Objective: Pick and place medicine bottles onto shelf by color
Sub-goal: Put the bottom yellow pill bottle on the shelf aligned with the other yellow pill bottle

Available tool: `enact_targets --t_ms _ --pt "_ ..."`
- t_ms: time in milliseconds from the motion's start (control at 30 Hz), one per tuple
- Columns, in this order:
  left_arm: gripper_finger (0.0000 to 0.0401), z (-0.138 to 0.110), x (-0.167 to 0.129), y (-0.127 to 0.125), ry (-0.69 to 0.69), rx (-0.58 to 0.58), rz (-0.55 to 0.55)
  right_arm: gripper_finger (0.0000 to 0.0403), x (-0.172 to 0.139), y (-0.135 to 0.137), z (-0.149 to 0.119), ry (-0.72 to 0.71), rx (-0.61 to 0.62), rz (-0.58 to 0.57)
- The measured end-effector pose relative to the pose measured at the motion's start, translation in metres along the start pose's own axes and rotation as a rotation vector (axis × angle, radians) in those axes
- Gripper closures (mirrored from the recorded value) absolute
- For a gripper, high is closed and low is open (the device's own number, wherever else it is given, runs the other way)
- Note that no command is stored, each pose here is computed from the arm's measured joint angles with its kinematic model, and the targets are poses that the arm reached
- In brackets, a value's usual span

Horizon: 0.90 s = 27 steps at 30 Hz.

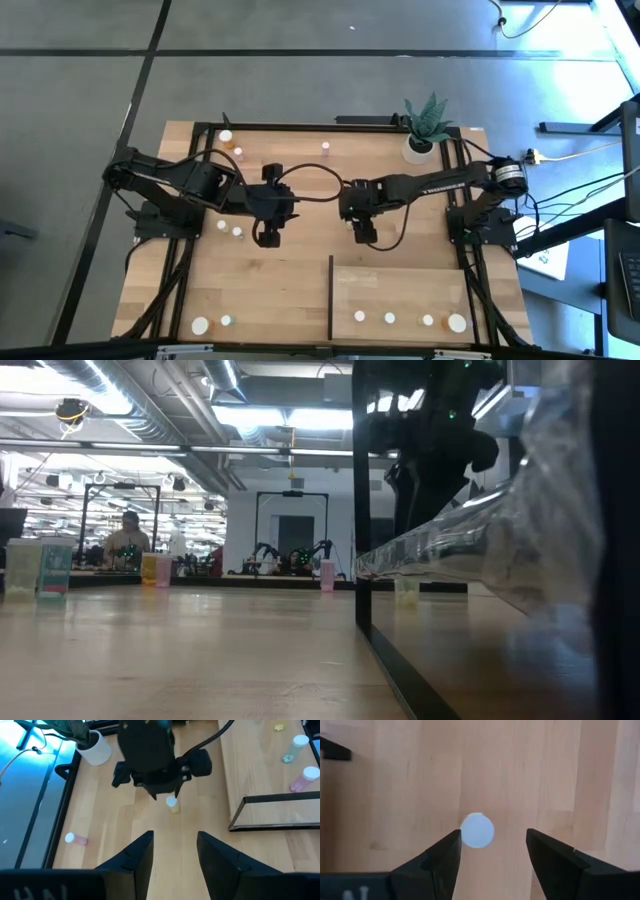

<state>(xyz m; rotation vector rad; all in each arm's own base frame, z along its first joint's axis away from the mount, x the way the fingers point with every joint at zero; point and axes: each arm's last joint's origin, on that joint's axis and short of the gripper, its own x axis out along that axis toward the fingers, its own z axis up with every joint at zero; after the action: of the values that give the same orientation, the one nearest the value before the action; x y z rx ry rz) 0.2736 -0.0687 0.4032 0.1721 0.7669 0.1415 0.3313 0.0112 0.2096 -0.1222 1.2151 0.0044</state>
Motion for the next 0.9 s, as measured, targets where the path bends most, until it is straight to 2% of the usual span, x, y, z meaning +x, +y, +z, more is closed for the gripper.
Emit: enact_targets --t_ms 267,433,567,900 --pt "0.0257 0.000 0.000 0.000 0.004 0.003 0.001 0.0177 0.009 -0.012 0.000 0.009 0.013 0.088" --pt "0.0257 -0.001 0.000 0.000 0.008 0.006 0.001 0.0177 0.009 -0.014 -0.001 0.009 0.017 0.091" --pt "0.0257 -0.002 0.000 0.000 0.019 0.010 0.003 0.0177 0.010 -0.012 0.000 0.006 0.005 0.142" --pt "0.0257 -0.003 0.000 0.000 0.030 0.014 0.004 0.0176 0.027 -0.011 0.001 0.026 -0.035 0.136"
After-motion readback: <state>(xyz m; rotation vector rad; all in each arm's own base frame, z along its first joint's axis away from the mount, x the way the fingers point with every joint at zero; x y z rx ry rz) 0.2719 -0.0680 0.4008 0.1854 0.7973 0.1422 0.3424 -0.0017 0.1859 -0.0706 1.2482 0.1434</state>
